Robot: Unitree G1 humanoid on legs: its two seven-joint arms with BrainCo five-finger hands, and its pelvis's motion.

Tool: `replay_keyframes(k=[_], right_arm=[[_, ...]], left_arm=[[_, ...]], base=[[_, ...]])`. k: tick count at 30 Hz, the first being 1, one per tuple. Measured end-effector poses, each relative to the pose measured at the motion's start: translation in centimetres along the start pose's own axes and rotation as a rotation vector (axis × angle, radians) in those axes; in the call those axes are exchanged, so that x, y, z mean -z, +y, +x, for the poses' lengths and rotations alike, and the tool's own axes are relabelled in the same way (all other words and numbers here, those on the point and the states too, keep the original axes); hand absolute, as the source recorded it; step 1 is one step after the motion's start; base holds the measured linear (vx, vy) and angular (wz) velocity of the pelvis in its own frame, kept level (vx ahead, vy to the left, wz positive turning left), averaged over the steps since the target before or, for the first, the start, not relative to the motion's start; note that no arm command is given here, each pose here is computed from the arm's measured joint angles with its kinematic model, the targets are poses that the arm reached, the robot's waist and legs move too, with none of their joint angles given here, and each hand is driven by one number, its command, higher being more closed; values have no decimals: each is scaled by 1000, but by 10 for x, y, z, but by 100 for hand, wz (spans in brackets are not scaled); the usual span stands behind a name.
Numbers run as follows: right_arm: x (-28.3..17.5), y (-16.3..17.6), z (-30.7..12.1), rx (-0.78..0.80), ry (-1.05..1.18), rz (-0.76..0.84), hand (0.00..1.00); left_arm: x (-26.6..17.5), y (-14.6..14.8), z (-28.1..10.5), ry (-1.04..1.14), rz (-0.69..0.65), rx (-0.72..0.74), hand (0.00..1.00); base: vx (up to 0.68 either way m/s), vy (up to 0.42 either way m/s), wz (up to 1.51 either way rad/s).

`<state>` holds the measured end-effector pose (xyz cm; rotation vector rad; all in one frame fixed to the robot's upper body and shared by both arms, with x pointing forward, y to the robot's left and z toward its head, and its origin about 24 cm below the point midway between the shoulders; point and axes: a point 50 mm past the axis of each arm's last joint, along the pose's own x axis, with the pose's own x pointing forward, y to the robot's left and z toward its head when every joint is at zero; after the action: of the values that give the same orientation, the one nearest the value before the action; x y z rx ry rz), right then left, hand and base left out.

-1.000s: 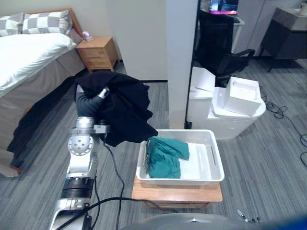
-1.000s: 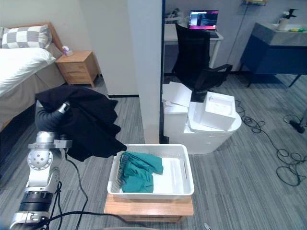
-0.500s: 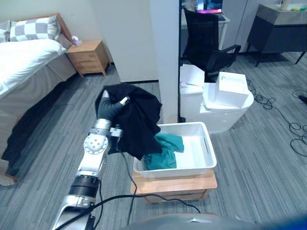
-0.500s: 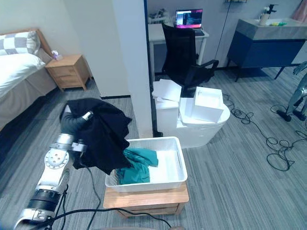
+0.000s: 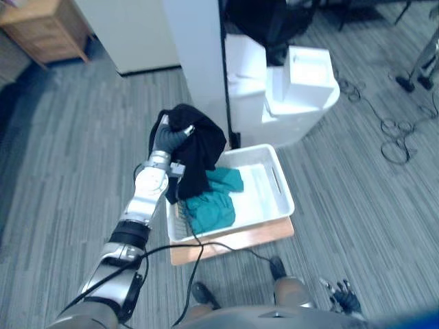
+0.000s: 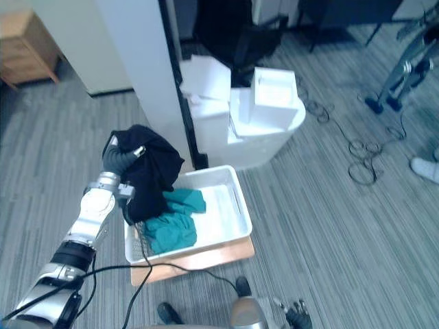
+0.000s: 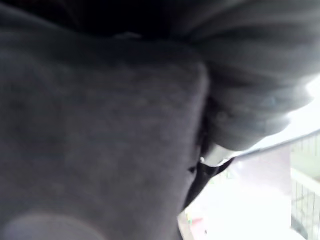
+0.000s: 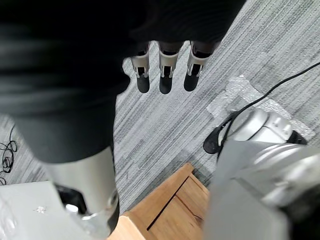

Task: Tidy the bed and pick cloth on bed and put in laundry

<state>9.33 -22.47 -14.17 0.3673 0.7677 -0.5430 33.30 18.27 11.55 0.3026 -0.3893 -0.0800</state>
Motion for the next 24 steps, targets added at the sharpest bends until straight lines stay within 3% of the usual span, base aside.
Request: replay_keyframes(k=[8, 24], right_arm=[[-20, 25, 4, -99, -71, 32, 0], [-22, 23, 0, -108, -97, 37, 0]], left_arm=[[-7, -25, 5, -39, -8, 28, 100], [-35, -77, 8, -137, -118, 120, 100]], base=[[-25, -24, -19], [5, -23, -6]])
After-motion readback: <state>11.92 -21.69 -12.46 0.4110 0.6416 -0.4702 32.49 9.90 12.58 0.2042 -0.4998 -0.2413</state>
